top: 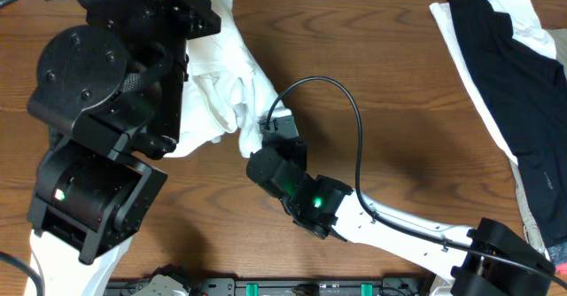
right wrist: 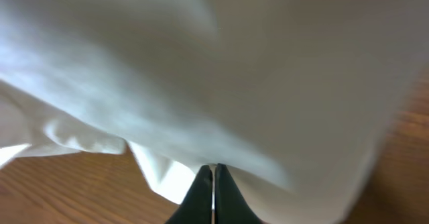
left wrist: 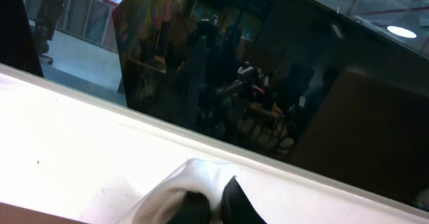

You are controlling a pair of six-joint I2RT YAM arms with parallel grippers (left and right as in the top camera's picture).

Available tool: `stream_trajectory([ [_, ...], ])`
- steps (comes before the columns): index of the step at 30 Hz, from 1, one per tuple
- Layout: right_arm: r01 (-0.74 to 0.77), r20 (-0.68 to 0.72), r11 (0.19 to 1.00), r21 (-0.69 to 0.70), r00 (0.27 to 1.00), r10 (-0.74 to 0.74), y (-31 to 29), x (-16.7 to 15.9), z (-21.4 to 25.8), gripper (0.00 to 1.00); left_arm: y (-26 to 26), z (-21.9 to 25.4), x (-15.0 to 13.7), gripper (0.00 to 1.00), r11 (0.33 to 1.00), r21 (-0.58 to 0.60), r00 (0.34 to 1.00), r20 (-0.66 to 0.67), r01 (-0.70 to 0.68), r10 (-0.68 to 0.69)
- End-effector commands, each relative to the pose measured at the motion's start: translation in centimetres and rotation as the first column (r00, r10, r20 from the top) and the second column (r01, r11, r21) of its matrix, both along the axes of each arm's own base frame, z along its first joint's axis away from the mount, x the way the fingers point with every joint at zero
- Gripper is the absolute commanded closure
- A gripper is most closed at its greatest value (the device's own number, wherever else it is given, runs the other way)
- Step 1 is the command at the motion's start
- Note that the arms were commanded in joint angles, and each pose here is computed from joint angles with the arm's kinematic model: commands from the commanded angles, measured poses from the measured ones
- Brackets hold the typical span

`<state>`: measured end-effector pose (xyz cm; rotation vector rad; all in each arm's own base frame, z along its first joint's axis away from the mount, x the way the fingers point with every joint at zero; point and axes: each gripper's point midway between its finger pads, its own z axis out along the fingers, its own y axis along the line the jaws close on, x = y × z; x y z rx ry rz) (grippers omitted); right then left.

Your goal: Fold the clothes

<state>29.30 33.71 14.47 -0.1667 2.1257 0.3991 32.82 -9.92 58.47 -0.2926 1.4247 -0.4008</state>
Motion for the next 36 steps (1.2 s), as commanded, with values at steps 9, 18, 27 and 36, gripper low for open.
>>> stream_trajectory([
  [9, 0.01, -0.048, 0.993, -0.117, 0.999, -0.016, -1.6, -0.8, -2.1, 0.99, 1.0, 1.1, -0.9, 0.94, 0.997, 0.06, 0.999, 0.031, -0.043, 0.041],
  [18, -0.135, -0.03, 0.99, 0.032, 0.99, 0.136, 2.3, -1.3, -0.1, 0.53, 0.7, 1.4, -0.4, 0.94, 0.998, 0.05, 0.998, 0.047, -0.043, 0.041],
  [27, -0.1, 0.003, 0.993, 0.057, 0.995, 0.1, 2.1, -0.4, 0.7, 0.45, 0.8, 1.9, -0.6, 0.94, 0.998, 0.036, 0.997, 0.068, -0.042, 0.04],
  [36, -0.06, 0.031, 0.995, 0.076, 0.998, 0.058, 1.5, 0.8, 1.4, 0.62, -0.1, 1.9, -0.9, 0.94, 0.999, 0.039, 0.998, 0.065, -0.013, 0.01],
])
